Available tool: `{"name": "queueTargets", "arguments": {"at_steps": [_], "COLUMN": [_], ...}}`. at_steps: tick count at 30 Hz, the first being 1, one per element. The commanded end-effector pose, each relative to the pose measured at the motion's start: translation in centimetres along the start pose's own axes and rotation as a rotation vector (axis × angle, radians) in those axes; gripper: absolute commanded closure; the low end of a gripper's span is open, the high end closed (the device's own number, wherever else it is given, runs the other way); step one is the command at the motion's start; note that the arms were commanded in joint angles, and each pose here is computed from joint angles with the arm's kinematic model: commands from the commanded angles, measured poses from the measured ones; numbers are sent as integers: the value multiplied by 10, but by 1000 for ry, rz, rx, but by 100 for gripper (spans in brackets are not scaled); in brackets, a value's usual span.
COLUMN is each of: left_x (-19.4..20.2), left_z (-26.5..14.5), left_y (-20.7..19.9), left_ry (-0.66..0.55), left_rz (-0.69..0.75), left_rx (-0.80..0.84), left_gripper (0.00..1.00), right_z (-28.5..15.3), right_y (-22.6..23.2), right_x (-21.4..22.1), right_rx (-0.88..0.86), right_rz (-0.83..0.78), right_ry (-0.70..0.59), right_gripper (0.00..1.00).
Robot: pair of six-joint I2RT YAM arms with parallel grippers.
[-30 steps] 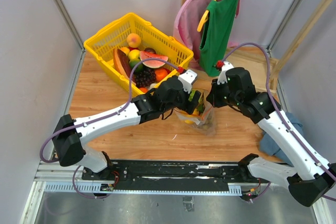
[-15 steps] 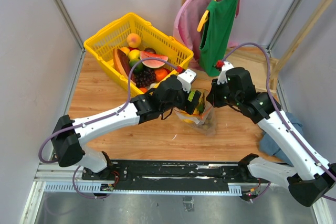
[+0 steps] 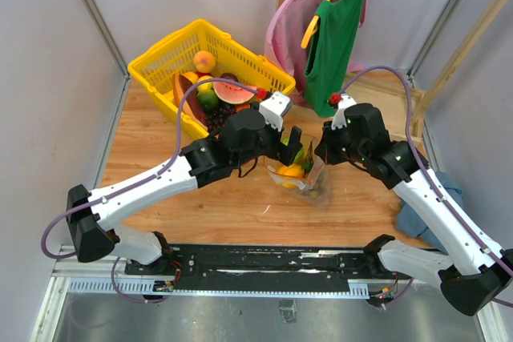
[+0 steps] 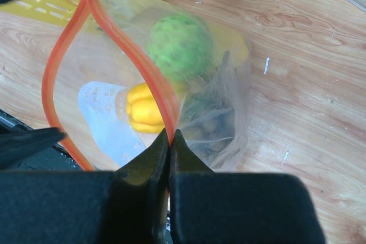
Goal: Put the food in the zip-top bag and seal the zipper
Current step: Place the fake vegetable in the zipper food storage bag, then pick up the fake fruit from the bin.
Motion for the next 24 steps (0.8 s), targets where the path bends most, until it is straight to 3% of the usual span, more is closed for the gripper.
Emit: {"name": "queueTargets", "arguments": {"at_steps": [1, 6, 15, 24], "left_x": [-34, -46, -53, -33], "left_z": [-23, -32, -35, -18], "left_y": [-1, 14, 79, 149], "left_ry": [-82, -93, -68, 79], "left_rz": [-8, -5, -117, -232], "left_rx": [-15, -90, -292, -489], "left_gripper": [1, 1, 1, 1], "right_z": [-3, -3, -3, -2], "right_y": [4, 3, 2, 3], "right_x": [-1, -1, -2, 0], "right_rx": [-10, -4, -4, -8], "right_rz": [-10, -15, -20, -21], "right_ry": [-27, -30, -32, -28], "right_gripper": [99, 99, 99, 99]}}
Point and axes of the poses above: each gripper's point midway between its finger pads, its own z axis out along the fingers, its own y axis along the line the jaws close on, x = y × z, the point moved 4 cm from there along -z, back along the fingers, and after that the axes turned 5 degrees about -z, right-handed, at the moved point
